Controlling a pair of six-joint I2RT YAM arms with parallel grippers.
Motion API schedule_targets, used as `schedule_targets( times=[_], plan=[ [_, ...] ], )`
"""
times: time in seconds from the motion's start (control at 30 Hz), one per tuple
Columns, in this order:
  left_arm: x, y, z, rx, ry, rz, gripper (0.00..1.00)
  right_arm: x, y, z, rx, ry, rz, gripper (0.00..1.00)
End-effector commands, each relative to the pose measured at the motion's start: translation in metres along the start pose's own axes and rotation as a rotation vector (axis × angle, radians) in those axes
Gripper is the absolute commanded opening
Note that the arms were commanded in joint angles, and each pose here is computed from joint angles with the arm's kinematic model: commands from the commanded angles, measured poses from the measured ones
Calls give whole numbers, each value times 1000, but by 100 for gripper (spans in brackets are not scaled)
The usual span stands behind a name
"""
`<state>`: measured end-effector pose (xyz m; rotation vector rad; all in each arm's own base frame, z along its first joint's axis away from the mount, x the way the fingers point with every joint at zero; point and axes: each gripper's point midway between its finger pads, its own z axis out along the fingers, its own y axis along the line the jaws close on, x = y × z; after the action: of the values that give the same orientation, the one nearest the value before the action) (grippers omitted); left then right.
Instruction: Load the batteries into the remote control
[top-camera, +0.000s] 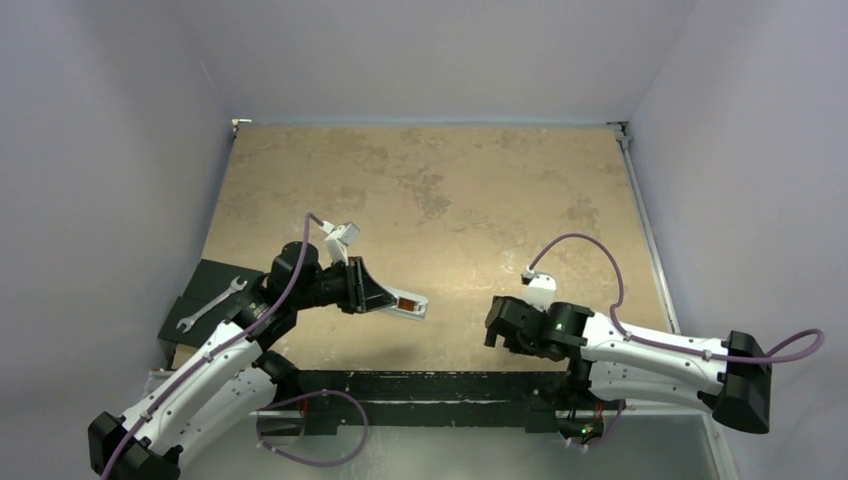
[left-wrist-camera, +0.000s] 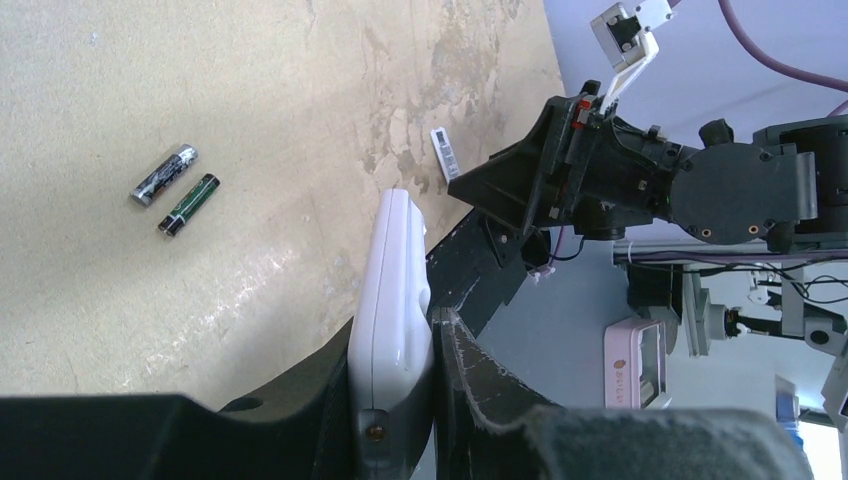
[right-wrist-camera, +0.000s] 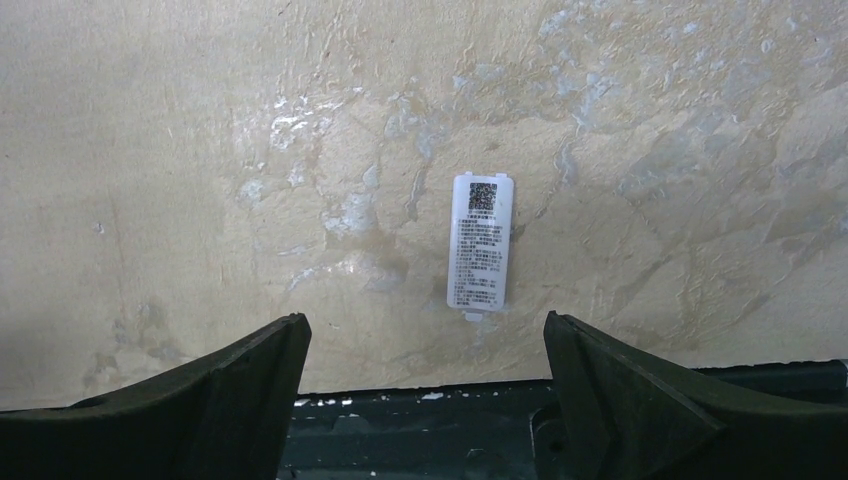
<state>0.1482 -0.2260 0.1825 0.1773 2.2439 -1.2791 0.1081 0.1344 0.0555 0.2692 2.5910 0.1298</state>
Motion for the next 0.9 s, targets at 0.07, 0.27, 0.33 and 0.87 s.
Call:
schedule_targets(
  times=[0.07,0.27,0.33,0.87],
  plan=[
    [-4,-11,-3,49,-22,24,0,1,5,9,2,5,52,99],
    [-2,-11,-2,57,-14,24,0,5,4,17,13,12,66,95],
    [-1,-10,-2,61,-11,23,0,5,4,19,22,8,65,93],
    [6,-9,-3,77,4,35,0,4,4,30,77,6,52,73]
  ],
)
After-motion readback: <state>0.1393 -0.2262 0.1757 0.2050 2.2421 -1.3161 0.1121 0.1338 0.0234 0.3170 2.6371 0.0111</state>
